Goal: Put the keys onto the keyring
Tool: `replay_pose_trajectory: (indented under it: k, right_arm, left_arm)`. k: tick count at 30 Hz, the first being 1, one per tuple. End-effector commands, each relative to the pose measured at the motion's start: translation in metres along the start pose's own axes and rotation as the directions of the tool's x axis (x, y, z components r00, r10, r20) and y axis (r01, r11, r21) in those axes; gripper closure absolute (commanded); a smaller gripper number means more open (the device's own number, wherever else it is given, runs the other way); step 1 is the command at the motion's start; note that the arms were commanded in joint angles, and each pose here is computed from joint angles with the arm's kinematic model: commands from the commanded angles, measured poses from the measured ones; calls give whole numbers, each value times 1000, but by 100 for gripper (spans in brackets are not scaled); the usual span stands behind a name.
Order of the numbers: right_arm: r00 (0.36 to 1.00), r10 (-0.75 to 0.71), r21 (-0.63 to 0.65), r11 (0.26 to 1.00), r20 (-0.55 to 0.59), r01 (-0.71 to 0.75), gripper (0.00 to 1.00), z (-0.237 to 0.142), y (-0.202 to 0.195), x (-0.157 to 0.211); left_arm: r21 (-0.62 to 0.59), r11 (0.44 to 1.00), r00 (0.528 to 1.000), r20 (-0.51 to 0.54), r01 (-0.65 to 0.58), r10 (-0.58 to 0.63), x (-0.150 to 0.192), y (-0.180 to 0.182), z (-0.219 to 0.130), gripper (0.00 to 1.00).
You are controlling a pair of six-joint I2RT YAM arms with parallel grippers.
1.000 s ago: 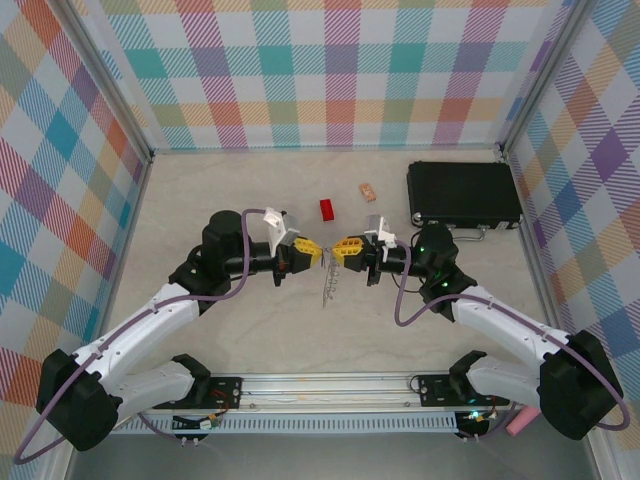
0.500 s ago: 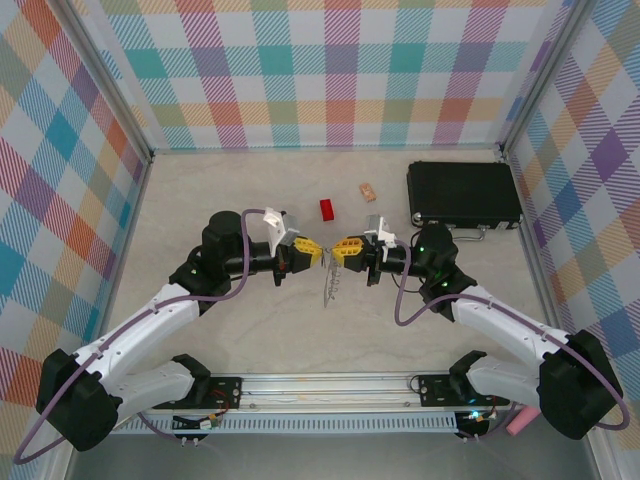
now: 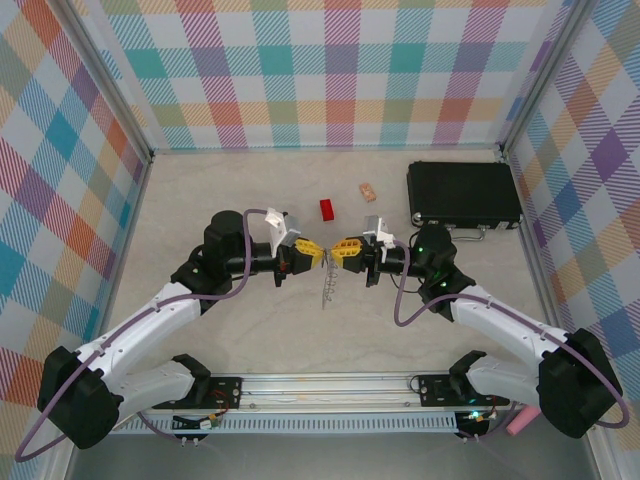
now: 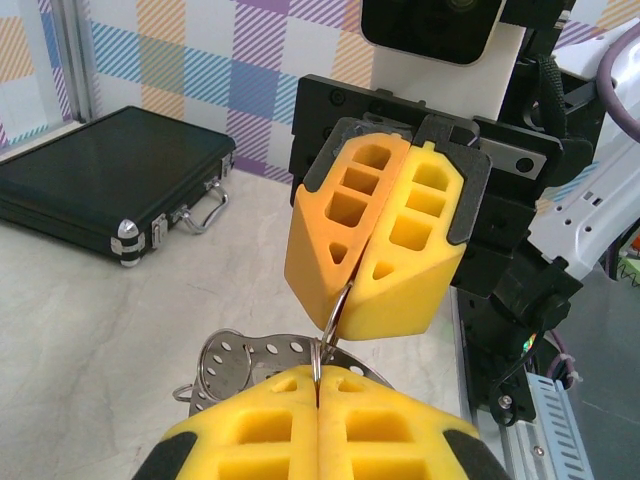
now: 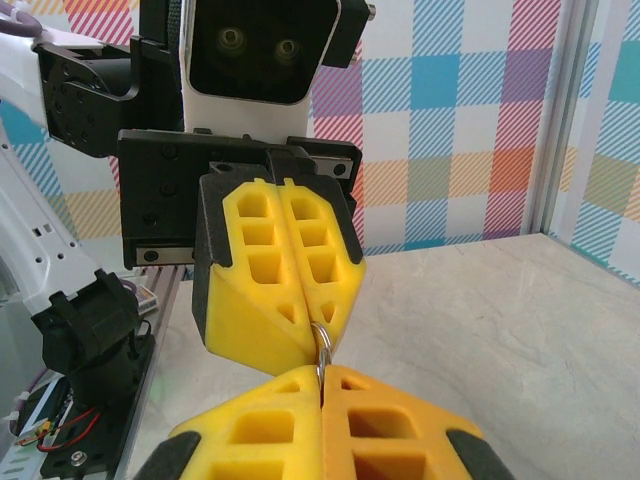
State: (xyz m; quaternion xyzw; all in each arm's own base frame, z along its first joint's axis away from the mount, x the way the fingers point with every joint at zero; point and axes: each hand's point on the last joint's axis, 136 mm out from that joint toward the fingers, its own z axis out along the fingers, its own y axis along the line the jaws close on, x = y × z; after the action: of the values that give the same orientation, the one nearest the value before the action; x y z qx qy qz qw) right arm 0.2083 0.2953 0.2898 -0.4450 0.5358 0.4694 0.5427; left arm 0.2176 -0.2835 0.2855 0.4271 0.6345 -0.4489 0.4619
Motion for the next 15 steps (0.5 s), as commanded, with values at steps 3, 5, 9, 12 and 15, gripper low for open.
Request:
replay_pose_trajectory:
  k: [3, 5, 9, 12, 15]
  right_arm:
    - [1000, -20, -4, 1000, 24, 20, 100, 1, 1, -5]
    - [1000, -17, -1, 1000, 22, 17, 100, 1, 0, -5]
    - [1000, -10, 5, 1000, 17, 10, 100, 1, -1, -4]
    - [1000, -8, 15, 1000, 14, 7, 100, 0, -1, -3]
    - [1000, -6, 26, 1000, 12, 5, 100, -1, -2, -3]
  left_arm:
    - [3, 1000, 999, 27, -17, 17, -5, 0, -3, 100]
    - [-11, 1000, 999, 27, -23, 23, -5, 1, -4, 100]
    - [-35, 999, 999, 29, -30, 31, -7, 5, -5, 100]
    - [-58, 998, 999, 33, -33, 35, -8, 8, -5, 100]
    - [-77, 996, 999, 33, -37, 40, -10, 10, -7, 100]
